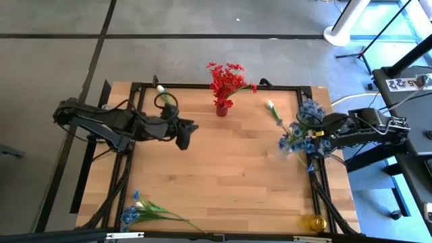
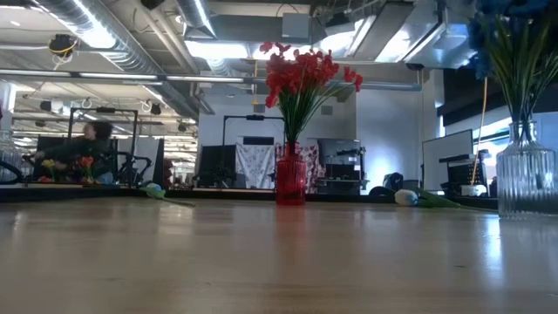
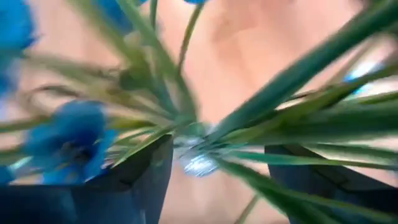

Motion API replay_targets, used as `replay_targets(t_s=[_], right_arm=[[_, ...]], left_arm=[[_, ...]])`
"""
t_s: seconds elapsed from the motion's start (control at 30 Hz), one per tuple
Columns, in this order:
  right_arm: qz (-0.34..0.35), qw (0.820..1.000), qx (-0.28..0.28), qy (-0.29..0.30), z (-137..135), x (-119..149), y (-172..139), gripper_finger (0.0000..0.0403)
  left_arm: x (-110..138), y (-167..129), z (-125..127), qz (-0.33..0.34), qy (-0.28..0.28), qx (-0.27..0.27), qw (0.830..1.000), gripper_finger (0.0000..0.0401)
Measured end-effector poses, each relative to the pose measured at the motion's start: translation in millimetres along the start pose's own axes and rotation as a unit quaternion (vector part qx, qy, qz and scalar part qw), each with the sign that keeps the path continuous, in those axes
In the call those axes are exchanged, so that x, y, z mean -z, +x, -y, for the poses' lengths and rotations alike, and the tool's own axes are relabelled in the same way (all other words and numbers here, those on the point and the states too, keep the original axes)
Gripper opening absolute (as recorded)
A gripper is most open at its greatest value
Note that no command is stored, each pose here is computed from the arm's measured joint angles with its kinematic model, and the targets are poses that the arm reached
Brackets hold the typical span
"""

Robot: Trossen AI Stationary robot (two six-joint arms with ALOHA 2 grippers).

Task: Sort flowers into vase by color
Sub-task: Put the top blue flowers into the transparent vase

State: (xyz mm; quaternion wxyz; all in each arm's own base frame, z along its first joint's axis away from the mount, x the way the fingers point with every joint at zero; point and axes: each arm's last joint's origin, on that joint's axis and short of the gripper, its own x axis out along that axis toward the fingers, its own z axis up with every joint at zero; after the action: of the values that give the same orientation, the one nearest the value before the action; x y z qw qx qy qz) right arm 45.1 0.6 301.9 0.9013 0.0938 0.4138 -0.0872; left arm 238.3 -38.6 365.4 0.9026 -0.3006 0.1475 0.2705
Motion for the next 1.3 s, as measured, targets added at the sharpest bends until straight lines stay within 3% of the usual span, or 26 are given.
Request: replay_targets(t_s=[0.13, 0.27, 0.53, 0.63, 0.83, 0.93, 1.1, 1.3], right_arm=[[-0.014, 0.998, -0.057, 0.011, -2, 0, -8, 0.0269], [-0.013, 0.997, -0.072, 0.020, -3, -1, -12, 0.0252], [-0.013, 0.998, -0.054, 0.022, -2, -1, -13, 0.0109], [-0.030, 0.997, -0.059, 0.034, -1, 2, -13, 0.0082], [-0.082, 0.993, -0.035, 0.075, 4, 8, -32, 0.0128], [-0.054, 0.992, -0.024, 0.114, 7, 5, -51, 0.0161], [0.011, 0.988, -0.059, 0.139, 10, -2, -87, 0.0199], [0.108, 0.976, -0.049, 0.183, 20, -4, -127, 0.0201]], left_arm=[[5, -2, 4, -0.023, -0.013, 0.020, 0.999, 0.0162], [10, -5, 8, -0.032, -0.017, 0.031, 0.999, 0.0153], [25, -14, 13, -0.063, -0.023, 0.033, 0.997, 0.0115], [33, -19, 12, -0.086, -0.033, 0.022, 0.996, 0.0115], [51, -32, 13, -0.167, -0.030, 0.027, 0.985, 0.0116], [60, -40, 14, -0.205, -0.038, 0.030, 0.978, 0.0116], [74, -57, 20, -0.267, -0.052, 0.056, 0.961, 0.0116], [91, -73, 21, -0.306, -0.056, 0.048, 0.949, 0.0117]])
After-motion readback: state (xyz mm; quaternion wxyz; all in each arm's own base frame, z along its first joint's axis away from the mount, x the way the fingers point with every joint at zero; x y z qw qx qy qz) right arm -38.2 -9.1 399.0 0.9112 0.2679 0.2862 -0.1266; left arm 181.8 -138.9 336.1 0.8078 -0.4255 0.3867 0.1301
